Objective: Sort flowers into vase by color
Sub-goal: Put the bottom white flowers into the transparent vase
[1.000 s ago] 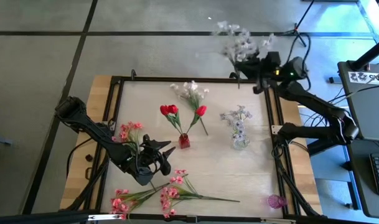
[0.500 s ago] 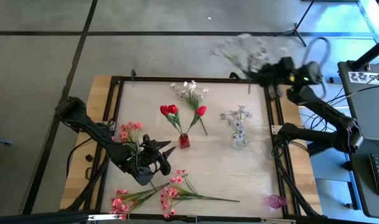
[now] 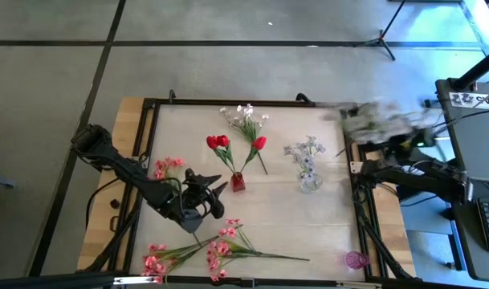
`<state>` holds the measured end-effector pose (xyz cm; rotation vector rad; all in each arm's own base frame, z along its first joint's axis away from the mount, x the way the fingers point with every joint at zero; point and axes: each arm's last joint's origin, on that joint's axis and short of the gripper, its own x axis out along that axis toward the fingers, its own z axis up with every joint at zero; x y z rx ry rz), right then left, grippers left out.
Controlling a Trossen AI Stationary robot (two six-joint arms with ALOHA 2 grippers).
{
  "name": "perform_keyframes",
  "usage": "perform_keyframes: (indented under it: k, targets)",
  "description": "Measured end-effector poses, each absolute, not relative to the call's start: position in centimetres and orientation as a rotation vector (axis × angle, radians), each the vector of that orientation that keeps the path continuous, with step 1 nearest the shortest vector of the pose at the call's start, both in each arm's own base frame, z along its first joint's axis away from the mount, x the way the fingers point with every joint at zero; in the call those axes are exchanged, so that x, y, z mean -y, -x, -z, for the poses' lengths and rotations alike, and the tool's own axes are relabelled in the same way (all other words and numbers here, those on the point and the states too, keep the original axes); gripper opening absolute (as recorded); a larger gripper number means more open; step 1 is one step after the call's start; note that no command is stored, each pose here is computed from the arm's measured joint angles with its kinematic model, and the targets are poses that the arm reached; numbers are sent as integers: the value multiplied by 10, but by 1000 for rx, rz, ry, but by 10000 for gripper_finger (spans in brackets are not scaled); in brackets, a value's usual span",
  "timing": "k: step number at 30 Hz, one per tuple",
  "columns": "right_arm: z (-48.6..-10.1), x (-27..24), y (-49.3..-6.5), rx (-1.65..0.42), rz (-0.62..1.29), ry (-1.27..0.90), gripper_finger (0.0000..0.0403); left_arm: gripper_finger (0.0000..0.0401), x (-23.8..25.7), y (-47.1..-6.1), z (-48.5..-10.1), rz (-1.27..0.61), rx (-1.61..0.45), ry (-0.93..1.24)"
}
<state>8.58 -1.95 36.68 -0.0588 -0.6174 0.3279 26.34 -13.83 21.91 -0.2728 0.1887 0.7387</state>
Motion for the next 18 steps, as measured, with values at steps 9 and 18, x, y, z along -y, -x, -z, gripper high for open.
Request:
perform_keyframes:
  k: [9,18]
  targets:
    - [-292,11,-102,596,-355,25,6,151,128,-269,-220,-778,-179,284]
    - [-237,-1,-104,571,-451,25,7,151,123,-271,-220,-793,-177,284]
